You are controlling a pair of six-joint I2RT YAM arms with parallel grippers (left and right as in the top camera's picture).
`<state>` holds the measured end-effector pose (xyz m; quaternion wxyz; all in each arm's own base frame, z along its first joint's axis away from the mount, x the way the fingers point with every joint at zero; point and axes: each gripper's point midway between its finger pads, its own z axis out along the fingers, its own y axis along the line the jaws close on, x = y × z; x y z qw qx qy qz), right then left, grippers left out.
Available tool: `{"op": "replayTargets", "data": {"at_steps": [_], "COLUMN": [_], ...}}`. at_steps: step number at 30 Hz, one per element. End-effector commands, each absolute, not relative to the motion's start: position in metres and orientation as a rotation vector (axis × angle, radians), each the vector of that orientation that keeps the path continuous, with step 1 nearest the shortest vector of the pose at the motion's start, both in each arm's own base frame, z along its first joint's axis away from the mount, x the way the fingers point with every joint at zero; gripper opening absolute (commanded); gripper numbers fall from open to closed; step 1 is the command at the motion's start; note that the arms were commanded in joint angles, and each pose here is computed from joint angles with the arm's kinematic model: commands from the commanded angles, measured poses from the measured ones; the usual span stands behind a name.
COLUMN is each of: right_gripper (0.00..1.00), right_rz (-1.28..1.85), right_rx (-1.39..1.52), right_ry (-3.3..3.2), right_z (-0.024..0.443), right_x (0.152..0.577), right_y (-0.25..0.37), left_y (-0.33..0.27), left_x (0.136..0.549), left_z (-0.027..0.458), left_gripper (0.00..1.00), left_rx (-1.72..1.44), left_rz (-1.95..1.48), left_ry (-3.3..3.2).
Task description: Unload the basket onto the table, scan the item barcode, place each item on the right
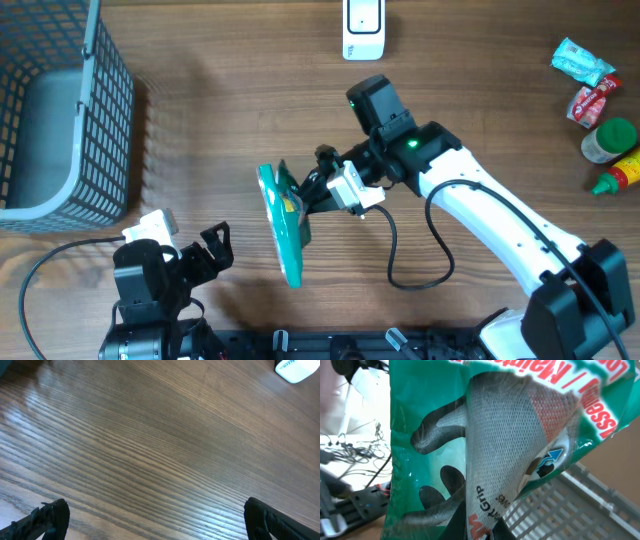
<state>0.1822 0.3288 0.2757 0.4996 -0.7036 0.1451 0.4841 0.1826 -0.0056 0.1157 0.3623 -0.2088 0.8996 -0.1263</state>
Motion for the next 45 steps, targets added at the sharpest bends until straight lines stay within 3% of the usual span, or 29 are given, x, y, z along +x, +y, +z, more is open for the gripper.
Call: {"op": "replayTargets", "data": {"at_steps": [1,16,22,31,35,39,45], "right_gripper": [0.04,0.04,0.04,0.05,0.04,0.04,0.04], "right_rz": [1.194,1.204,1.421,1.797,1.908,1.786,1.571], "right_rx": [-1.643,-1.645,-1.663,-1.665,-1.518,-1.344,-1.443], "right_ry": [0.224,0.228,0.446,0.909,1.304,1.508,1.215], "right_z": [0.292,0.294,0.301,0.355,0.364,0.345,0.353], "right_x": [0.173,0.173,0.165,0.156,0.171,0.2,0.209], "right_y": [0.324,0.325,0.328,0.334,0.345,0.36,0.361], "left_y": [-0.003,-0.003,-0.003,-0.003,-0.003,-0.003,-0.003], "left_x": [0.182,0.182,0.182,0.182,0.182,0.182,0.182], "left_z": [0.114,0.114,0.114,0.114,0.114,0.114,0.114], "left_gripper": [1.0,1.0,1.0,1.0,1.0,1.0,1.0], "left_rx": [-0.535,-0.535,-0.535,-0.535,-0.535,-0.535,-0.535], "left_rz": [-0.305,-0.305,-0.305,-0.305,-0.305,-0.305,-0.305], "left_ry": [2.315,2.315,2.315,2.315,2.315,2.315,2.314]}}
